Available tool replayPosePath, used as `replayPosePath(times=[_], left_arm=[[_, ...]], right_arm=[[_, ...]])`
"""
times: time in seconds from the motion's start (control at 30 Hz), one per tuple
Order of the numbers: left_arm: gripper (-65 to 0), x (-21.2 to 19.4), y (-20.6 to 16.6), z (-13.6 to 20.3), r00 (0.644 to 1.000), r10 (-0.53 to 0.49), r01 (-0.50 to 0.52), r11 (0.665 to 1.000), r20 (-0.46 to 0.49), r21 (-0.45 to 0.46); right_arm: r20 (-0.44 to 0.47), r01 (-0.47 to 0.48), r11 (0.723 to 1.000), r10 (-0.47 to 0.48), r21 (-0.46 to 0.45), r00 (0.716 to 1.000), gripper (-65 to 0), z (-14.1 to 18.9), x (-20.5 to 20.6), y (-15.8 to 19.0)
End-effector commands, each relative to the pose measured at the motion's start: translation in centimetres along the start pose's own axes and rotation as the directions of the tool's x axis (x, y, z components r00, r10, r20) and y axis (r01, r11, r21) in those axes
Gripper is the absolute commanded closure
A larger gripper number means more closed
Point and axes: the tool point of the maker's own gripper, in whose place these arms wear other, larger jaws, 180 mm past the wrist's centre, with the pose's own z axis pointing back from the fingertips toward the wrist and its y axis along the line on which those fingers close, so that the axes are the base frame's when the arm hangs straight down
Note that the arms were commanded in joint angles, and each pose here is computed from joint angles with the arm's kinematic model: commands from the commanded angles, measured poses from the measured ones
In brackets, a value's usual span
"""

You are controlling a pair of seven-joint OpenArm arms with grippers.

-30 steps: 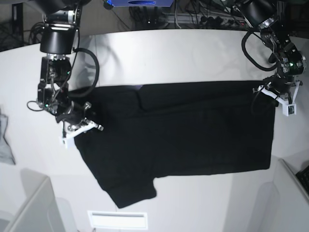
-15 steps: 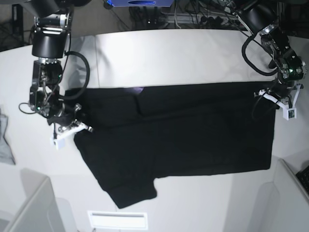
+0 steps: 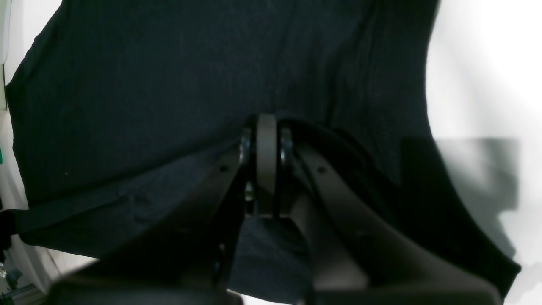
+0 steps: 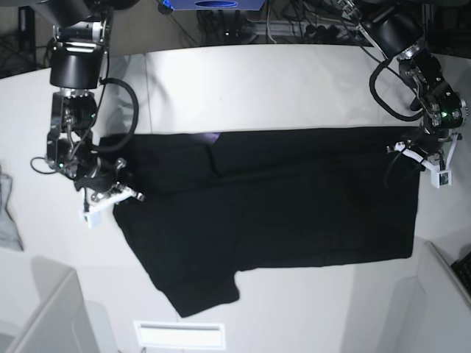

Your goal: Fold the T-shirt properly

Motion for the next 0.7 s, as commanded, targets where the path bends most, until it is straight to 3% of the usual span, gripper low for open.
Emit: replayPosePath(times=[0.0,0.2,0.23,0.33,0.4,0.5,0.57,0.67], left_arm=[[0.0,1.8,0.6,0.3,0.999,-0.009,0.008,1.000,0.052,0.013],[-1.3,1.7,0.8,0.4,0.999,-0.006,0.005,1.000,0.051,0.018],[-8.4,1.7,0.8,0.4,0.999,-0.006,0.005,1.000,0.051,0.018],[-27.5,1.9,0.8,0.4,0.998,-0.006,0.005,1.000,0.056,0.018],[-36.2,2.8,0.6,0.4,0.997,-0.002,0.001,1.000,0.077,0.015],[-44.6,4.1,0.4,0.2,0.995,0.009,-0.010,1.000,0.098,0.007],[-46.1,4.8,0.4,0.6,0.993,0.005,-0.006,1.000,0.119,0.010],[-46.6,5.4,1.0,2.6,0.986,-0.030,0.024,0.999,0.165,0.042]], right_arm=[[0.056,-0.015,1.000,0.014,0.017,0.998,0.0,0.5,2.2,0.7],[0.045,-0.013,1.000,0.012,0.020,0.999,0.0,0.5,2.0,0.8],[0.045,-0.013,1.000,0.012,0.020,0.999,0.0,0.5,2.0,0.8],[0.049,-0.013,1.000,0.012,0.017,0.999,-18.2,0.5,2.0,0.7],[0.052,-0.012,1.000,0.012,0.012,0.999,-25.1,0.6,2.1,0.4],[0.062,-0.013,1.000,0.012,0.008,0.998,-24.3,0.9,2.4,0.2],[0.083,-0.018,1.000,0.017,0.009,0.996,-22.2,1.3,2.8,0.4],[0.197,0.100,0.993,-0.086,-0.058,0.977,-20.7,4.1,3.4,-1.6]])
